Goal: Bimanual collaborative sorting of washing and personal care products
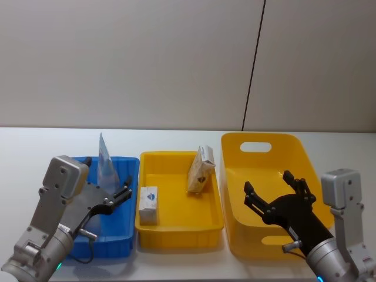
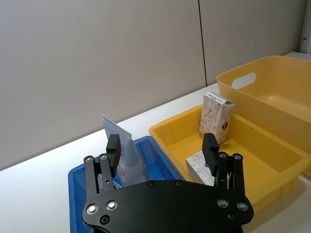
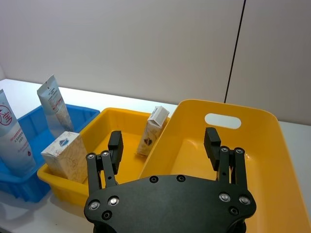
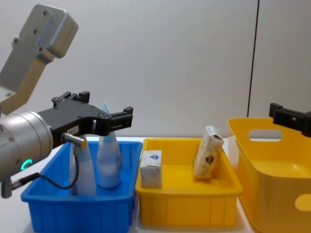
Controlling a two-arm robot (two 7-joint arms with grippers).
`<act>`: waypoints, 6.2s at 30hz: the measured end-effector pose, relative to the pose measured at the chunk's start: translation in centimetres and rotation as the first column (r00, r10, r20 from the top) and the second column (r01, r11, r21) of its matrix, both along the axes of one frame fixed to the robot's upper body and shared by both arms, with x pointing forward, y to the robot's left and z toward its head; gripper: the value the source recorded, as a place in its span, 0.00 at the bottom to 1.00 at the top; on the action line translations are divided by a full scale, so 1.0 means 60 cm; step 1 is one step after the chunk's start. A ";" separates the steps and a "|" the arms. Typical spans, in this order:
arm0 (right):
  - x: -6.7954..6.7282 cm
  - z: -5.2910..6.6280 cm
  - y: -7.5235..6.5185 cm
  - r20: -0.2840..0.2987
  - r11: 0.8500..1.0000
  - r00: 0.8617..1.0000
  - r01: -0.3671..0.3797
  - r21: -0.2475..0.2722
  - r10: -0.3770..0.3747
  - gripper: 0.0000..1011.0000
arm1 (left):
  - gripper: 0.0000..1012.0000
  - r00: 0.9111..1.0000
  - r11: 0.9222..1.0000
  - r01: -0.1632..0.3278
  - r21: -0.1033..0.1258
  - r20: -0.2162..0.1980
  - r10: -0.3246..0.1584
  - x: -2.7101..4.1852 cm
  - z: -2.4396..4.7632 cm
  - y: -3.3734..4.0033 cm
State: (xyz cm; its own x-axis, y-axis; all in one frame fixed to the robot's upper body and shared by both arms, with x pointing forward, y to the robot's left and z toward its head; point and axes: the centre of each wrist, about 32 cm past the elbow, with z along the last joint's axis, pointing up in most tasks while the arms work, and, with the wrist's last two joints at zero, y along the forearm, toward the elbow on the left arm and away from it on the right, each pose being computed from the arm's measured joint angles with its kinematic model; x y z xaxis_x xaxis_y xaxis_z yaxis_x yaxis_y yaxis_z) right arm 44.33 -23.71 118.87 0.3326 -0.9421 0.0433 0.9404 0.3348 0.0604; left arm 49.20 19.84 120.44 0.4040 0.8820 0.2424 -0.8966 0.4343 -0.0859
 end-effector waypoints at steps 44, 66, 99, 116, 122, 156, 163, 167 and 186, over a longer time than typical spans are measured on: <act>0.000 0.000 0.000 0.000 1.000 1.000 0.000 0.000 0.000 0.99 | 0.99 1.000 1.000 0.000 0.000 0.000 0.000 0.000 0.000 0.000; 0.051 0.016 0.022 -0.121 0.995 0.989 -0.081 0.060 0.088 0.99 | 0.99 1.000 1.000 0.000 0.000 0.000 0.000 0.000 0.000 0.000; 0.166 0.036 0.183 -0.451 0.967 0.856 -0.244 0.076 0.252 0.99 | 0.99 1.000 1.000 0.000 0.000 0.000 0.000 0.000 0.000 0.000; 0.182 0.030 0.252 -0.469 0.964 0.878 -0.198 -0.175 0.096 0.99 | 0.99 1.000 1.000 0.000 0.000 0.000 0.000 0.000 0.000 0.000; 0.189 0.026 0.275 -0.459 0.949 0.888 -0.172 -0.264 0.033 0.99 | 0.99 1.000 1.000 0.000 0.000 0.000 0.000 0.000 0.000 0.000; 0.204 0.017 0.298 -0.442 0.968 0.897 -0.125 -0.216 0.017 0.99 | 0.99 1.000 1.000 0.000 0.000 0.000 0.000 0.000 0.000 0.000; 0.205 0.006 0.293 -0.457 0.980 0.888 -0.127 -0.156 0.042 0.99 | 0.99 1.000 1.000 0.000 0.000 0.000 0.000 0.000 0.000 0.000; 0.206 -0.002 0.291 -0.463 0.983 0.884 -0.129 -0.128 0.056 0.99 | 0.99 1.000 1.000 0.000 0.000 0.000 0.000 0.000 0.000 0.000; 0.209 -0.010 0.295 -0.430 0.985 0.901 -0.125 -0.117 0.063 0.99 | 0.99 1.000 1.000 0.000 0.000 0.000 0.000 0.000 0.000 0.000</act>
State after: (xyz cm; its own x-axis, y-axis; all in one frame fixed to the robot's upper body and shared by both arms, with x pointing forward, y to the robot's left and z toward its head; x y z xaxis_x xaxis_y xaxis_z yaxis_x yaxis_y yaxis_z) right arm 56.84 -5.98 118.25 0.4354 -0.9002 0.0060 0.8302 0.3990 -0.3893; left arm 49.20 19.84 120.44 0.4039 0.8821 0.2425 -0.8967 0.4343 -0.0860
